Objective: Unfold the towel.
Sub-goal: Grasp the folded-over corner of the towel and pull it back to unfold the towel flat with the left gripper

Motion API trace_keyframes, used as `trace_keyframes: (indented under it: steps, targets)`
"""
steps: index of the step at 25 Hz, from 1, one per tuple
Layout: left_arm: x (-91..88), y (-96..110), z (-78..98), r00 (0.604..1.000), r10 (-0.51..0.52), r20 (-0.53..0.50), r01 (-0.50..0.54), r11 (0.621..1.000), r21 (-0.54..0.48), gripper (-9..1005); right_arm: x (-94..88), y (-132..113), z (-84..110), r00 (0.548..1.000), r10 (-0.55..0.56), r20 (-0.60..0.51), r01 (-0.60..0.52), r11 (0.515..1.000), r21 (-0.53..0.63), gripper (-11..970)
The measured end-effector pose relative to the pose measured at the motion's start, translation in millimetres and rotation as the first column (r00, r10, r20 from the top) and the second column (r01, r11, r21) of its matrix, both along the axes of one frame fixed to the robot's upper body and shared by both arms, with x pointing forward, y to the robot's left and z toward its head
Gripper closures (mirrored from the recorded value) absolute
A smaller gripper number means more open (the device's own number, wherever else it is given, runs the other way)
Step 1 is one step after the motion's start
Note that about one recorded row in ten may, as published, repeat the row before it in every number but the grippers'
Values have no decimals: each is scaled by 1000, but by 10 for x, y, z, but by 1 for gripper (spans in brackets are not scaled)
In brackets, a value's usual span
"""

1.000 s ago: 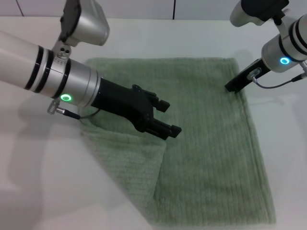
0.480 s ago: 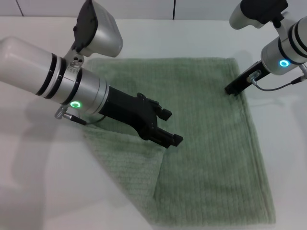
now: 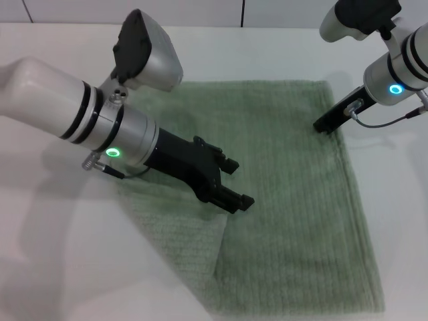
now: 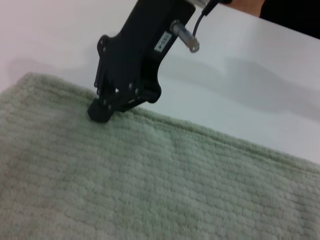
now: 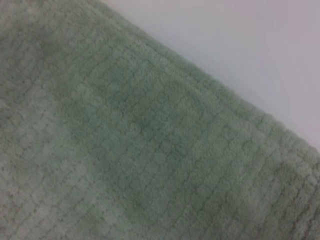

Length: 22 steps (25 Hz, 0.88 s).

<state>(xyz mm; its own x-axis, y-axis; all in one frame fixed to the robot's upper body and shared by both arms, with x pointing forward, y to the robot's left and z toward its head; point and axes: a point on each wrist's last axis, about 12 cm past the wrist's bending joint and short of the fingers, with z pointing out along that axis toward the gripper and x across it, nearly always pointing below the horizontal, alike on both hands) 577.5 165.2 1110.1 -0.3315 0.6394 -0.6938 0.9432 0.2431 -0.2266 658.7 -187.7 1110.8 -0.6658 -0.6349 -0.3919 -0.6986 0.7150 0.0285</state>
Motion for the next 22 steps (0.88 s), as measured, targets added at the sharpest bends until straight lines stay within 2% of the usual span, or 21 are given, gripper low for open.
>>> trace_keyframes:
  steps: [16, 22]
  targets:
    - [-29, -55, -147, 1000, -9, -24, 10, 999, 51, 187, 7, 9, 9, 1000, 2, 3, -2, 1000, 0, 959]
    - [-24, -56, -150, 1000, -7, -26, 8, 998, 55, 188, 6, 5, 6, 1000, 2, 3, -2, 1000, -4, 959]
